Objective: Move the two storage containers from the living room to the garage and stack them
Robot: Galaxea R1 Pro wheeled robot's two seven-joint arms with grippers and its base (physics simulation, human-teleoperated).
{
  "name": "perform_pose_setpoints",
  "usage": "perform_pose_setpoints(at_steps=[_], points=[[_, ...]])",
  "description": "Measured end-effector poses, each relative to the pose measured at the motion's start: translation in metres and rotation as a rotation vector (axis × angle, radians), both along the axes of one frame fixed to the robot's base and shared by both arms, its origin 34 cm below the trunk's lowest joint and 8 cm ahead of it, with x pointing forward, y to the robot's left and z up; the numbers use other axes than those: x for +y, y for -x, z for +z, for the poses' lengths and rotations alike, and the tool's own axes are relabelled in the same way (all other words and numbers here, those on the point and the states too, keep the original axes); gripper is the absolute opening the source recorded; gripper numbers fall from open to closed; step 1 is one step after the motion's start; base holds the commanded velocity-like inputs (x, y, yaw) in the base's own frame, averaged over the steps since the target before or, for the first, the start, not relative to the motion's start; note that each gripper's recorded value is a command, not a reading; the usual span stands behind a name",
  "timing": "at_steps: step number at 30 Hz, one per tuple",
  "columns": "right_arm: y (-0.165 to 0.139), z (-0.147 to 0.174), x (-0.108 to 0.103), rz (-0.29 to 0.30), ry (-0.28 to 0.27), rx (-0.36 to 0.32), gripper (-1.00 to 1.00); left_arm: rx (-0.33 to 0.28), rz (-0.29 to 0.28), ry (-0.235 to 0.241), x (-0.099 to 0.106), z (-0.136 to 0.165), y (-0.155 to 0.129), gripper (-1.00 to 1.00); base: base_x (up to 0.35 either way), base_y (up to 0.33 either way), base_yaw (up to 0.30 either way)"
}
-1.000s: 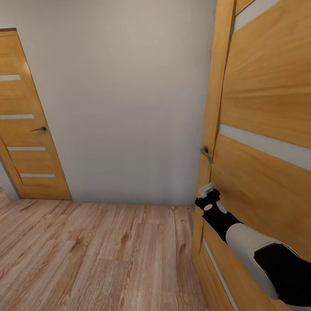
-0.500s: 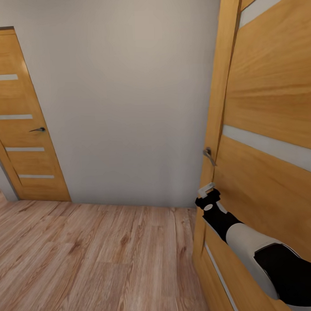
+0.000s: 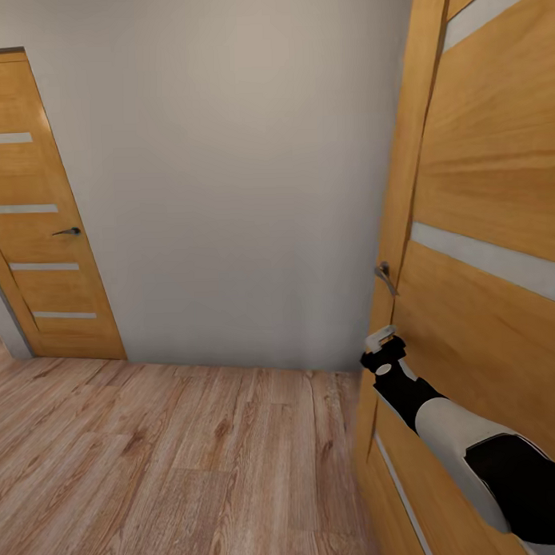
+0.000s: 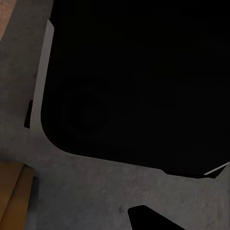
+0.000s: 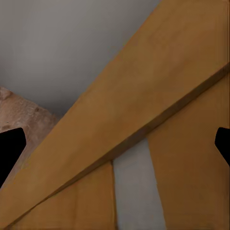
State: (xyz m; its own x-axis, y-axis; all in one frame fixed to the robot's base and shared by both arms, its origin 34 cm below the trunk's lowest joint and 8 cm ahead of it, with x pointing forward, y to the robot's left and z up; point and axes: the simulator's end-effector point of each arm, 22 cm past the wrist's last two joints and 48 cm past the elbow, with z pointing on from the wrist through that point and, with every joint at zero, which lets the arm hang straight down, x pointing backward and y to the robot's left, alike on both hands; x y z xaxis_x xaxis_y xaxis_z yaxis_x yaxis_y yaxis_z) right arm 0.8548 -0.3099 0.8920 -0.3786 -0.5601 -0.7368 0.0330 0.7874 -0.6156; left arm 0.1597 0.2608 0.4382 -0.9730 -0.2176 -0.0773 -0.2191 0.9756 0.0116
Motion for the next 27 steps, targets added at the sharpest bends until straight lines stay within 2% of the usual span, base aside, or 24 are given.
perform_pose_setpoints(at_steps=[6,8,18,27], points=[[0.007,0.005,-0.070,-0.083,0.042,-0.002,1.00,0.000,0.000,0.001,-0.001,0.000,0.000,1.00,0.000,0.000,0.000],[0.009,0.006,-0.084,-0.099,0.052,-0.003,1.00,0.000,0.000,0.001,-0.001,0.000,0.000,1.00,0.000,0.000,0.000],[0.011,0.008,-0.094,-0.101,0.068,-0.001,1.00,0.000,0.000,0.001,-0.001,0.000,0.000,1.00,0.000,0.000,0.000],[0.010,0.008,-0.094,-0.103,0.065,-0.003,1.00,0.000,0.000,0.001,-0.001,0.000,0.000,1.00,0.000,0.000,0.000]])
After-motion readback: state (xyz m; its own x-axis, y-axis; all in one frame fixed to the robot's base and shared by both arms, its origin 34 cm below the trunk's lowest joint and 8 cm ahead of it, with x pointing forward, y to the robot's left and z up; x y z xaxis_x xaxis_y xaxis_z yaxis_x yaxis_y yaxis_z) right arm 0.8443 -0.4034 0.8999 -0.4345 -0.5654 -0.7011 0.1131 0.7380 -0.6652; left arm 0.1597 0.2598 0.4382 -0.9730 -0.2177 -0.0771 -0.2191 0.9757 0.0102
